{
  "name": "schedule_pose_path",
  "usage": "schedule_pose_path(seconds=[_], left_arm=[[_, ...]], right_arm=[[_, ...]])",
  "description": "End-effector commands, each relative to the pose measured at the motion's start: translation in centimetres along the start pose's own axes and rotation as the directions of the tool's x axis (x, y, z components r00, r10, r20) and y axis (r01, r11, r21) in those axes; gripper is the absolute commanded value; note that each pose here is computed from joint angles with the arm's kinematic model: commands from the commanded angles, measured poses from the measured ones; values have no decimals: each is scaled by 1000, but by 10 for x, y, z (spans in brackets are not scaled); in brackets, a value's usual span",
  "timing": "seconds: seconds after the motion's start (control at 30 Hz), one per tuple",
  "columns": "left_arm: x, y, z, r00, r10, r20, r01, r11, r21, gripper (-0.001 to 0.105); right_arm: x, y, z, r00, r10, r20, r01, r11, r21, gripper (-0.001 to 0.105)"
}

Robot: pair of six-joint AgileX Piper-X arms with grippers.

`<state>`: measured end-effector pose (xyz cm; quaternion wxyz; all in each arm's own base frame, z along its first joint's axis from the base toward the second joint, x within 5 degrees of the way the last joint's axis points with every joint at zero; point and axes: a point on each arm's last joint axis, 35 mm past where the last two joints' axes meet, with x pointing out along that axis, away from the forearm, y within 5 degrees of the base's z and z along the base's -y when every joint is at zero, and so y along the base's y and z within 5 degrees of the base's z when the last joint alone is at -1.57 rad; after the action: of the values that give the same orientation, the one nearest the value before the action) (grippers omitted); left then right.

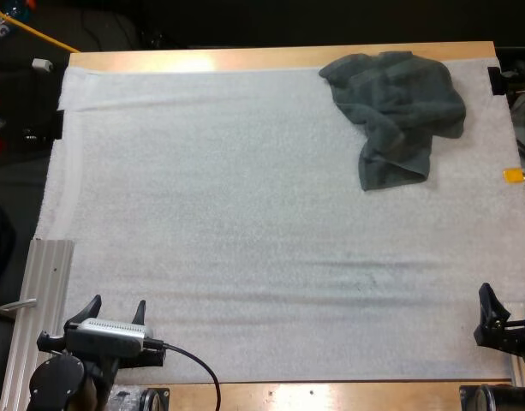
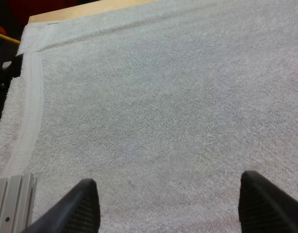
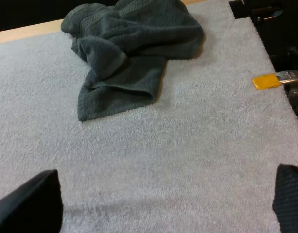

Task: Pick towel from pile, fold and stack

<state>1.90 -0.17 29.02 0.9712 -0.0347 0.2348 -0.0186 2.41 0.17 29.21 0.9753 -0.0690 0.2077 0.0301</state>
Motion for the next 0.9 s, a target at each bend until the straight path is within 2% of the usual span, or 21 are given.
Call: schedule_pose_path(seconds=[0.0,0.13,0.23,0.33,0.43,0.57,0.73,0.8,0.87], left_arm=[[1,0,2,1000,-11,-2,11,1000,-3,59],[1,-1,3,1000,-26,4,26,1000,-3,59],[-2,-3,5,997,-74,12,74,997,-1,59],[-7,-4,10,995,-93,37,93,996,2,61],[-15,-6,17,987,-145,74,145,989,7,64],[-28,-9,27,960,-252,120,247,968,52,66],[-30,-13,46,935,-339,105,331,939,87,66],[-30,-16,57,916,-388,101,379,920,102,66],[-30,-18,65,908,-409,93,399,910,109,66]], right_arm=[[2,0,2,1000,3,2,-3,1000,-3,85],[1,-1,3,1000,2,6,-2,1000,-3,85],[-4,-1,6,1000,1,10,-1,1000,-4,85],[-11,0,10,1000,14,22,-14,1000,-5,85],[-12,0,17,999,52,-9,-52,999,0,85],[-19,-1,36,993,114,-10,-114,993,3,85],[-27,0,58,977,211,29,-211,977,-4,85],[-31,1,69,952,301,55,-301,954,-5,85],[-33,2,76,935,348,67,-349,937,9,85]])
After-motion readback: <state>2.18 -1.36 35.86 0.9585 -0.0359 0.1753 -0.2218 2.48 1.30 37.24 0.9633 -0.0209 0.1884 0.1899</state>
